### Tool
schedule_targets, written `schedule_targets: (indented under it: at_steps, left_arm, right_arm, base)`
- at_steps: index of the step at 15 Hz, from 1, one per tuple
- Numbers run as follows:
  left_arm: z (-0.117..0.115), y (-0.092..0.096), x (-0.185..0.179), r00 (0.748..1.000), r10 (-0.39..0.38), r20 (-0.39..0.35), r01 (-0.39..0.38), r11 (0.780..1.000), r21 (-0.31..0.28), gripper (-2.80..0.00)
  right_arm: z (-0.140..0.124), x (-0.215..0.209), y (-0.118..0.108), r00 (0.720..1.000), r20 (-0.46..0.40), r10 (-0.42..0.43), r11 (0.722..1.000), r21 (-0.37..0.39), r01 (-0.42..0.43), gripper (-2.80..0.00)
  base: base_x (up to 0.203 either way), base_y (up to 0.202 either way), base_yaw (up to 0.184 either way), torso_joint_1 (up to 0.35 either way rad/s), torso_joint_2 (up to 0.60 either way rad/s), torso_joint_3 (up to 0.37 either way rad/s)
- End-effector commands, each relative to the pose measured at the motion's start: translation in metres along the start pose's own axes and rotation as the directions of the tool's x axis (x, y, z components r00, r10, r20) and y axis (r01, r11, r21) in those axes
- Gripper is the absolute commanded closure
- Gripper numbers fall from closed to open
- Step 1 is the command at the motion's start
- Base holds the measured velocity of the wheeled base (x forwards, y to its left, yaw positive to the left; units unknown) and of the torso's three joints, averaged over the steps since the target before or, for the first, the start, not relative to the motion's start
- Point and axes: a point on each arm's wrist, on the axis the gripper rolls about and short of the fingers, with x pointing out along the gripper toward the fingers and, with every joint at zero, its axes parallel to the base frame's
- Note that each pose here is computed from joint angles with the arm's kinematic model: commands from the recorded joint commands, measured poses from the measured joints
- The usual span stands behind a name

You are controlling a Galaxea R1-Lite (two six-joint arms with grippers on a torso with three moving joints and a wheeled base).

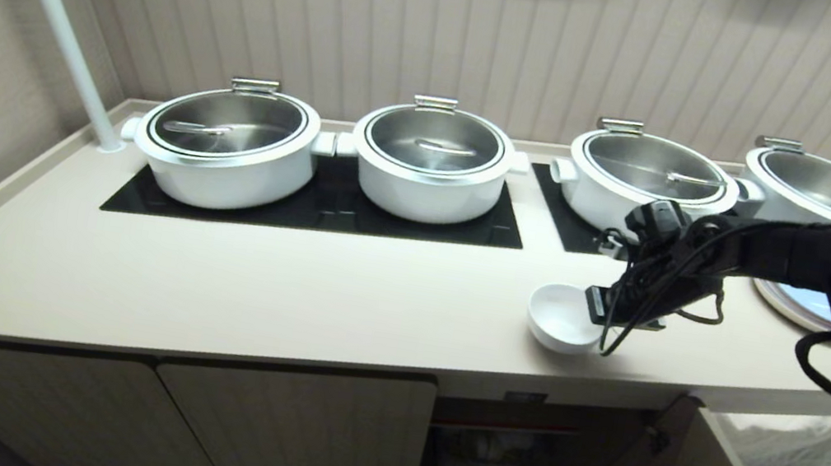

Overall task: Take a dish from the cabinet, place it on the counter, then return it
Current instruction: Pick up the bowl from the table

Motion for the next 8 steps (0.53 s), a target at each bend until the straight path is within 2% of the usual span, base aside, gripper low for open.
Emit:
schedule_targets:
  at_steps: [1,8]
  left_arm:
    - [0.0,0.0,0.0,1.0,0.0,-0.001,0.0,1.0,0.0,0.0]
    - [0.0,0.0,0.0,1.0,0.0,-0.001,0.0,1.0,0.0,0.0]
  right_arm:
    - [0.001,-0.004,0.003,1.0,0.004,0.005,1.0,0.001,-0.005,0.0]
    - [0.003,-0.024,0.006,1.0,0.03,0.006,1.0,0.029,-0.007,0.0]
  base:
    - [0.0,0.0,0.0,0.0,0.0,0.0]
    - [0.0,0.0,0.0,0.0,0.0,0.0]
